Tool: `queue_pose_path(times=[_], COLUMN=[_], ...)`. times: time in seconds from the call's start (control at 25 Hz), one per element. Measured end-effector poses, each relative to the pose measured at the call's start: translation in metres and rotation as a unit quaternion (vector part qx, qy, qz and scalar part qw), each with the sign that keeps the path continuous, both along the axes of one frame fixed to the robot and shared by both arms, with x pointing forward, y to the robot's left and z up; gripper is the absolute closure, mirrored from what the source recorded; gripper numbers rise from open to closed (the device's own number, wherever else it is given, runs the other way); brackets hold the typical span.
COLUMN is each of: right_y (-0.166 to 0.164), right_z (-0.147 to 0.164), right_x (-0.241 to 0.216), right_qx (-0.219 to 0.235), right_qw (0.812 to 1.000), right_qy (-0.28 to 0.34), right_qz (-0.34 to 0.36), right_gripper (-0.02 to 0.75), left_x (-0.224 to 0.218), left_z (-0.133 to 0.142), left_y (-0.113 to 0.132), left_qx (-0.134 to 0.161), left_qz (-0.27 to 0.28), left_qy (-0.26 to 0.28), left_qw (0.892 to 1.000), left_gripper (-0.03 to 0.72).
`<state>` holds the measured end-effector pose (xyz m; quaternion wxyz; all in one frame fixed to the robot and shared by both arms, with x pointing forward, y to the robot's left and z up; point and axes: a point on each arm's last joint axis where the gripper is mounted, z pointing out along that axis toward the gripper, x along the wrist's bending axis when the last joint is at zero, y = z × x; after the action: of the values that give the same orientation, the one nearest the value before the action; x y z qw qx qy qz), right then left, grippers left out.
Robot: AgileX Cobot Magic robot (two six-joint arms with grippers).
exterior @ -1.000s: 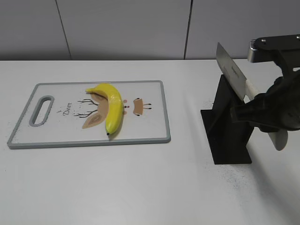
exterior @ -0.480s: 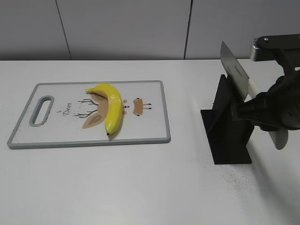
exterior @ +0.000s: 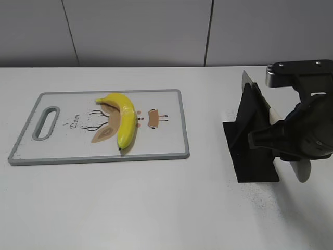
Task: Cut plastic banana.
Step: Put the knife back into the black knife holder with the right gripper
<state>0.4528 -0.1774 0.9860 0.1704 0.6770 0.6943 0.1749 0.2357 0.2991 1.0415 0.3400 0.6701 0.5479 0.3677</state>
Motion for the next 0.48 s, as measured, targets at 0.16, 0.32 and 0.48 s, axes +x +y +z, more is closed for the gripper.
queue_pose_path(times=[0.16,0.32,0.48], right_y=[-0.001,-0.001,0.002], right_z=[0.0,0.002,0.024], right_x=[-0.001,-0.001,0.005], right_qx=[-0.004,-0.005,0.009], right_qw=[1.0,1.0,0.999], right_qy=[0.003,0.002,-0.032], right_qz=[-0.002,-0.004,0.008], right_gripper=[0.572,0.377,0.145], left_x=[0.0,0.0,0.0], left_z=[0.0,0.0,0.0], left_y=[0.0,0.0,0.0], left_qx=[0.0,0.0,0.0], left_qz=[0.0,0.0,0.0], left_qy=[0.0,0.0,0.0], left_qw=[1.0,1.0,1.0], left_gripper=[0.109,0.109,0.109])
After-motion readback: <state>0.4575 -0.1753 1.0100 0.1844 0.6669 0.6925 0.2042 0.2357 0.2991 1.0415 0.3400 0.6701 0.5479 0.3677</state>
